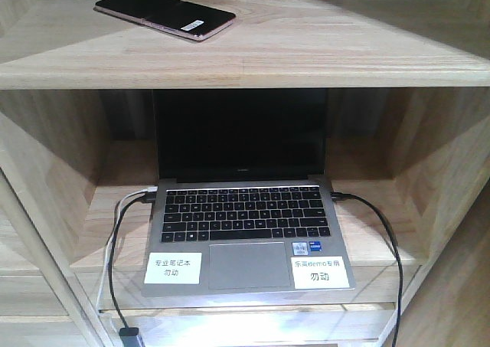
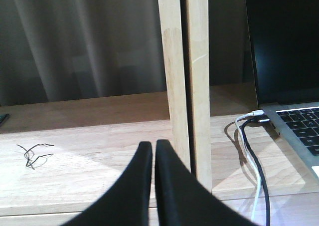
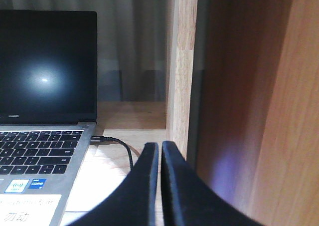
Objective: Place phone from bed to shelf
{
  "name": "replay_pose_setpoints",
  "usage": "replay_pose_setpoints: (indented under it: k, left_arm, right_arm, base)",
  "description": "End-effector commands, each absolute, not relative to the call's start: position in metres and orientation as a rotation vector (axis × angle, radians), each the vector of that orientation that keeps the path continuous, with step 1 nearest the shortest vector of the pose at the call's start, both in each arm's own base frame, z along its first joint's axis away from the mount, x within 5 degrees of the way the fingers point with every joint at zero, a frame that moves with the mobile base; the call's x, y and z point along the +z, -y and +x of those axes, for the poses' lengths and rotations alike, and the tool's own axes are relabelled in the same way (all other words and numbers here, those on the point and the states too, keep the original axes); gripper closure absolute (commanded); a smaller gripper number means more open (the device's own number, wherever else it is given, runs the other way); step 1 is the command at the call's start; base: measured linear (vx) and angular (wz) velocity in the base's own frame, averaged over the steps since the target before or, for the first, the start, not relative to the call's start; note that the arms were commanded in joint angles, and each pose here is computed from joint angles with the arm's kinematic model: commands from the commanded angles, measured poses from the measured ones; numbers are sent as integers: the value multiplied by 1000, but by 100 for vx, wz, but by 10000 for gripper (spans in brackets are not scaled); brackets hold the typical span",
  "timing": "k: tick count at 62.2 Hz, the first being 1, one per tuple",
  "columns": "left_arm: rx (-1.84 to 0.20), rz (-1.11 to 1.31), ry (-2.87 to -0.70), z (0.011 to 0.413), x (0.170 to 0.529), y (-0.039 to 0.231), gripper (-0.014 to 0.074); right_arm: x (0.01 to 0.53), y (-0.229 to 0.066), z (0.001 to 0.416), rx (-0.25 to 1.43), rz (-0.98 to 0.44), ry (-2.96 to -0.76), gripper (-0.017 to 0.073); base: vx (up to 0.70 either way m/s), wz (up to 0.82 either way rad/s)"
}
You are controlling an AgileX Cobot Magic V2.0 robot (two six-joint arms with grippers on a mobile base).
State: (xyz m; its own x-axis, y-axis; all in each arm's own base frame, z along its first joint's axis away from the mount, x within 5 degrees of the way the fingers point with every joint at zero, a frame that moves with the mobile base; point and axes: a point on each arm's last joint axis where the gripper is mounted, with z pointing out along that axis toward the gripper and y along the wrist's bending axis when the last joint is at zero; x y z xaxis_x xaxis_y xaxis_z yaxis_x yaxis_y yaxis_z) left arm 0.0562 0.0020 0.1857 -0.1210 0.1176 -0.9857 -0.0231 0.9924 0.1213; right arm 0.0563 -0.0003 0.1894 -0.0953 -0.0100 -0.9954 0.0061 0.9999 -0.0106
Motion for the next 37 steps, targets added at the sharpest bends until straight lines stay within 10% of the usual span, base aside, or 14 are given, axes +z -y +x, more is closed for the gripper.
replay_pose_setpoints:
  k: [1,37]
  left_arm:
    - [112,58,-1581,55,200,-2,592]
    - [112,58,-1581,55,200,-2,592]
  right_arm:
    - [196,1,56,-21,-4,-1583,566]
    - [196,1,56,-21,-4,-1583,566]
  base:
    - [0,0]
    - [0,0]
